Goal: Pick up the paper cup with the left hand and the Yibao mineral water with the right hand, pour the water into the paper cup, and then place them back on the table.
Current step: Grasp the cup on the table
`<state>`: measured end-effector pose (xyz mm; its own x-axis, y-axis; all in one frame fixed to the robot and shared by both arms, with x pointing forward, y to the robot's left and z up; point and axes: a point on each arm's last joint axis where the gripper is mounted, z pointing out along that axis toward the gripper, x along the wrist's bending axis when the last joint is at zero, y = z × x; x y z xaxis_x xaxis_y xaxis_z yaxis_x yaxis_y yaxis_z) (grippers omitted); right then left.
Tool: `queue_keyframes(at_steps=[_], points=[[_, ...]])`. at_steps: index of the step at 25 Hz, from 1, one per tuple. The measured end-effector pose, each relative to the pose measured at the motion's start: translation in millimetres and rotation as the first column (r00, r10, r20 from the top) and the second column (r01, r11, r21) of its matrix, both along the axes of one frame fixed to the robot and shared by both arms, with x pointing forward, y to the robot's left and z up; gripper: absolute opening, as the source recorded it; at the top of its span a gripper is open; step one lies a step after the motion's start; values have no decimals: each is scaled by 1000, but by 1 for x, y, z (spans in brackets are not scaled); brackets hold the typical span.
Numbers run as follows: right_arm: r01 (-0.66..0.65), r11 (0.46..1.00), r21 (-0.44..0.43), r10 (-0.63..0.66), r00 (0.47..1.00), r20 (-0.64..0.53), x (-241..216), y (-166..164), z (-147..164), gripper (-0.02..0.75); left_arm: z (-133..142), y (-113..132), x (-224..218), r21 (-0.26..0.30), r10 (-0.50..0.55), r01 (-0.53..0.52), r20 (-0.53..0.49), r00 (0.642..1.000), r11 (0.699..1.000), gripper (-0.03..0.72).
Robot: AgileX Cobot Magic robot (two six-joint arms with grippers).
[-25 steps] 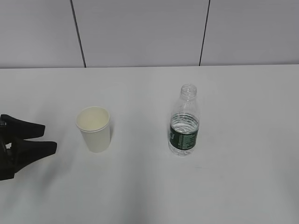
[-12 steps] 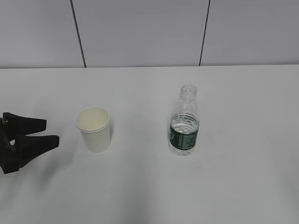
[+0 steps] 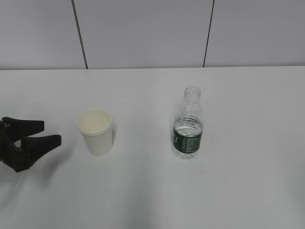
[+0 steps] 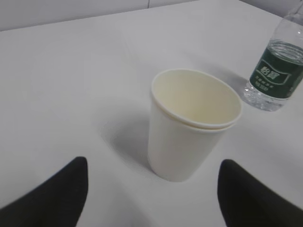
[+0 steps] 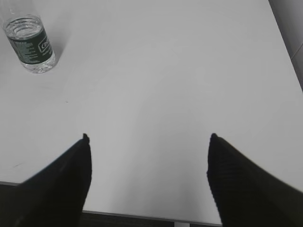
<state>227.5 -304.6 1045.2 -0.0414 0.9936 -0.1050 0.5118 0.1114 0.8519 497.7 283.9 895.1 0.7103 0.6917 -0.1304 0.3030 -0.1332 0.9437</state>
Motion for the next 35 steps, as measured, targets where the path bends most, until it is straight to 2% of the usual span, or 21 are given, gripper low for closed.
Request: queue_keyframes(at_steps=[3,6,14,22,27,35], points=[[0,1000,0,0,1000,0,0,0,0,591,-8,1,2,-4,21,-21,-21,1000,1000,520],[0,1000,0,0,1000,0,0,0,0,591,-13,0,2,19,11,-11,-7,1000,1000,520],[0,1000,0,0,1000,0,0,0,0,591,-27,-16,10,70,-77,75,26,997,995,520],[0,1000,0,0,1000,0,0,0,0,591,-31,-20,25,72,-94,90,51,994,993,549],[0,1000,0,0,1000,0,0,0,0,591,-38,-21,26,65,-81,80,25,996,995,584],[0,1000,0,0,1000,0,0,0,0,591,-40,-34,35,63,-107,104,44,993,993,594]])
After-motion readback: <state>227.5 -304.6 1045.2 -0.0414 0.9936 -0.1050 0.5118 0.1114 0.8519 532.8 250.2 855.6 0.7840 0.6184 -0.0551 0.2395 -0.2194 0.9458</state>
